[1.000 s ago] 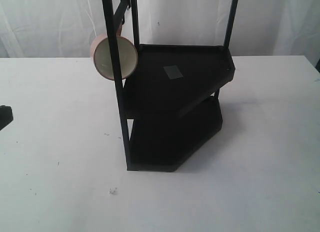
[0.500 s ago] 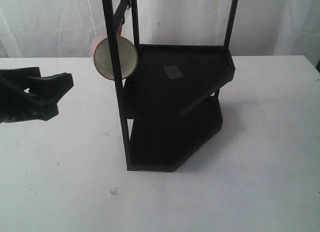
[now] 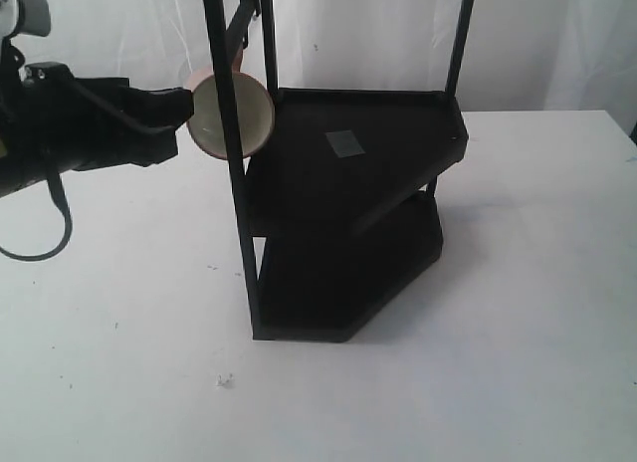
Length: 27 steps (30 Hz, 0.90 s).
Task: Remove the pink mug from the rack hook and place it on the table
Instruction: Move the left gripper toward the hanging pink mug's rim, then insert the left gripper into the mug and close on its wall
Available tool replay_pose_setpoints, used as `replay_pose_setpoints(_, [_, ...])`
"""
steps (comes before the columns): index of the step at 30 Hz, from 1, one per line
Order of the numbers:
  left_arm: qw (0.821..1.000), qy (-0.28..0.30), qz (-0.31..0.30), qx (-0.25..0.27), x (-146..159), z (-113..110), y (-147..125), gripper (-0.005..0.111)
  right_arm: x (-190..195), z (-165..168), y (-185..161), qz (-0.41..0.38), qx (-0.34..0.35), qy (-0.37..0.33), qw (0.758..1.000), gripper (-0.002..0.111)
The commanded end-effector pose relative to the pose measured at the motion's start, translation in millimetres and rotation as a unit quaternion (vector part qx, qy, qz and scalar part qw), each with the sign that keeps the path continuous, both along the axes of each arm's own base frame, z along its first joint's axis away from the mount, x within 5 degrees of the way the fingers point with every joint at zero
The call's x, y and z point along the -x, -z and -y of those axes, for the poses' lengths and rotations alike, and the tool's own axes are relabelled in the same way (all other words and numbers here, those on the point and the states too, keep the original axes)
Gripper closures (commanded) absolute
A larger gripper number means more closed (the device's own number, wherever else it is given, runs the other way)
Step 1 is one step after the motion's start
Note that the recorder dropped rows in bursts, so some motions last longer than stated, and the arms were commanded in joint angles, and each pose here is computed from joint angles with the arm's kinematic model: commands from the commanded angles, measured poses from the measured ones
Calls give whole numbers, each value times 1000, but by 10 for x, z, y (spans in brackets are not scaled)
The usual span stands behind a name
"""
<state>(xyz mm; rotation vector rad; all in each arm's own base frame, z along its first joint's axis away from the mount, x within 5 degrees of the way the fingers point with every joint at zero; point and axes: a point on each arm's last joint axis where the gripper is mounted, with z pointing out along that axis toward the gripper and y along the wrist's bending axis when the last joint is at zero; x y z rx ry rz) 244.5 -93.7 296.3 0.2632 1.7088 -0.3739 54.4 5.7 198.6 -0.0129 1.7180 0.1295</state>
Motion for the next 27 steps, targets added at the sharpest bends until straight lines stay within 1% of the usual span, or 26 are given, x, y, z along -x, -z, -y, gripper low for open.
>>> replay_pose_setpoints(1, [1000, 9, 4, -14, -122, 66, 5, 36, -1, 2, 5, 7, 1, 1, 1000, 108])
replay_pose_setpoints(5, [1000, 9, -1, -16, -212, 100, 35, 36, -1, 2, 5, 7, 1, 1, 1000, 108])
replay_pose_setpoints(10, [1000, 10, -16, -20, -274, 125, 142, 36, -1, 2, 5, 7, 1, 1, 1000, 108])
replay_pose_setpoints(15, [999, 11, -16, -26, -316, 139, 200, 37, -1, 2, 5, 7, 1, 1, 1000, 108])
replay_pose_setpoints(18, [999, 7, -12, -38, -327, 131, 210, 37, -1, 2, 5, 7, 1, 1, 1000, 108])
replay_pose_setpoints(22, [998, -13, -1, -61, -343, 92, 207, 37, -1, 2, 5, 7, 1, 1, 1000, 108])
replay_pose_setpoints(27, [998, -49, 11, -35, -368, 39, 167, 37, -1, 2, 5, 7, 1, 1, 1000, 108])
